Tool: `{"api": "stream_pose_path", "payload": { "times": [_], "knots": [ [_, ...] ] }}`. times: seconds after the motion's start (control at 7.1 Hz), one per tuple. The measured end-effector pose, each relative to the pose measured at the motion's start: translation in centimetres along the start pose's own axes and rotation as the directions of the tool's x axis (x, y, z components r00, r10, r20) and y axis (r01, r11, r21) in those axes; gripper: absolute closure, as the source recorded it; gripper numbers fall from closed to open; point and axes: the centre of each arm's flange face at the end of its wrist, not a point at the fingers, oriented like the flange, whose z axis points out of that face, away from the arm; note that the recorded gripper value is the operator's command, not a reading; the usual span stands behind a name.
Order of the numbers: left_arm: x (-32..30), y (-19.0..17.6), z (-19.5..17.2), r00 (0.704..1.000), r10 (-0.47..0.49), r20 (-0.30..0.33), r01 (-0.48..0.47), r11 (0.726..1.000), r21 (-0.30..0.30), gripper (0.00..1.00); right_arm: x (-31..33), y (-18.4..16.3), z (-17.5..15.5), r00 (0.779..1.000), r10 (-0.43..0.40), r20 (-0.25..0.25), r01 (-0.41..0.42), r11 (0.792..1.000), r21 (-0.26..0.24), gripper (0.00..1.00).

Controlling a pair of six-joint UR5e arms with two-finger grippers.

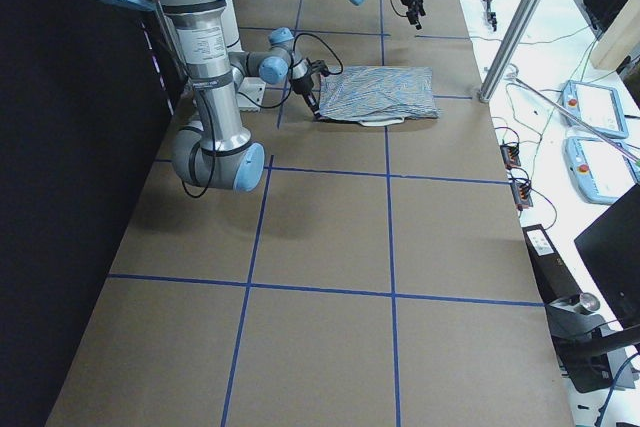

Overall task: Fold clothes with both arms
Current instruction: 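Move both grippers to the shirt's edge nearest the robot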

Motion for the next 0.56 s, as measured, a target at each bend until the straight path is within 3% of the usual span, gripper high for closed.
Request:
{"api": "stream_pose_path", "payload": {
  "times": [0.42,0.56],
  "knots": [
    [0.5,-0.1,-0.4,1.000,-0.003,-0.010,0.004,1.000,0.005,0.00,0.8,-1.2,-3.2,0.995,0.067,0.069,-0.069,0.997,0.028,0.00],
    [1.6,-0.1,-1.1,0.999,-0.030,-0.038,0.030,1.000,0.003,0.00,1.9,-1.9,-4.2,0.983,0.110,0.145,-0.117,0.992,0.042,0.00]
  ]
}}
